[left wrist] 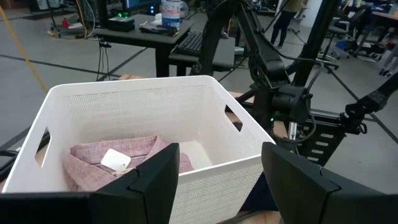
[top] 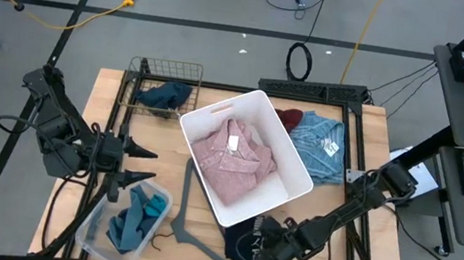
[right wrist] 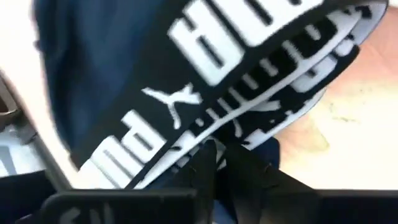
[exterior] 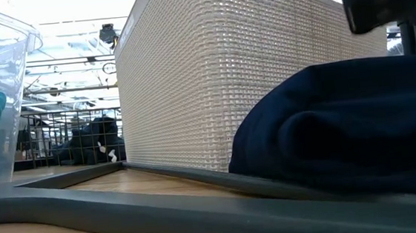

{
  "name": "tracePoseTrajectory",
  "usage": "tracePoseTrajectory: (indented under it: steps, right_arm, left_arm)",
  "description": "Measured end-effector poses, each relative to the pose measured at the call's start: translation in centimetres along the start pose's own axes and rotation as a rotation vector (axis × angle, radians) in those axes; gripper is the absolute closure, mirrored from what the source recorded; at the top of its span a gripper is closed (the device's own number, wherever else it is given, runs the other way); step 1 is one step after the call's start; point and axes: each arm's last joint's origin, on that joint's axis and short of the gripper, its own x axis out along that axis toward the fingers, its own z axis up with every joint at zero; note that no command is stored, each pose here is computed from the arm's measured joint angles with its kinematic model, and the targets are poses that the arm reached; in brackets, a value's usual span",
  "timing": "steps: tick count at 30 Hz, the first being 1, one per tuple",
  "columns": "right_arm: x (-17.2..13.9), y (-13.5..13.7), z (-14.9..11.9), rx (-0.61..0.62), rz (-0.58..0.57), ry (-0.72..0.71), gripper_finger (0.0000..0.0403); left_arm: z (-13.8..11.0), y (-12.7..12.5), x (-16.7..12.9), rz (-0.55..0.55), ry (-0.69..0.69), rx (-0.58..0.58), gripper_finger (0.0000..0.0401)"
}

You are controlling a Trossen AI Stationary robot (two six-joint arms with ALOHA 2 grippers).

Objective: Pick & Place Cloths
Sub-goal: Put the blue briefs into the wire basket

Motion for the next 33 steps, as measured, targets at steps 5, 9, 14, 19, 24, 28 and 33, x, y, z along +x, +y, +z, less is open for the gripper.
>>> tracePoseTrajectory:
  steps: [5, 9, 14, 19, 24, 28, 33]
  right_arm:
    - [-1.3, 0.3, -0.4, -0.025, 0.045, 0.023, 0.0334]
    - [-2.5, 0.6, -0.7, -0.047, 0.087, 0.018, 0.0293]
    - [-2.6, 0.7, -1.1, -0.037, 0.095, 0.022, 0.0235]
    - [-2.3, 1.1, -0.9, -0.046, 0.127, -0.003, 0.0174]
    - [-2.4, 1.4, -0.5, -0.027, 0.151, -0.126, 0.0131]
    - [-1.9, 1.2, 0.0, 0.004, 0.119, -0.145, 0.012]
    - [-0.8, 1.0, 0.2, 0.011, 0.085, -0.142, 0.012]
  left_arm:
    - [0.0, 0.0, 0.0, 0.001, 0.001, 0.001, 0.0169]
    - [0.0, 0.0, 0.0, 0.002, 0.003, 0.006, 0.0169]
    - [-0.1, 0.1, 0.0, 0.004, 0.007, 0.011, 0.0169]
    - [-0.1, 0.0, 0.0, 0.004, 0.007, 0.009, 0.0169]
    - [-0.1, 0.0, 0.0, 0.004, 0.007, 0.003, 0.0169]
    - [-0.1, 0.0, 0.0, 0.004, 0.006, -0.01, 0.0169]
    - [-0.1, 0.0, 0.0, 0.004, 0.006, -0.017, 0.0169]
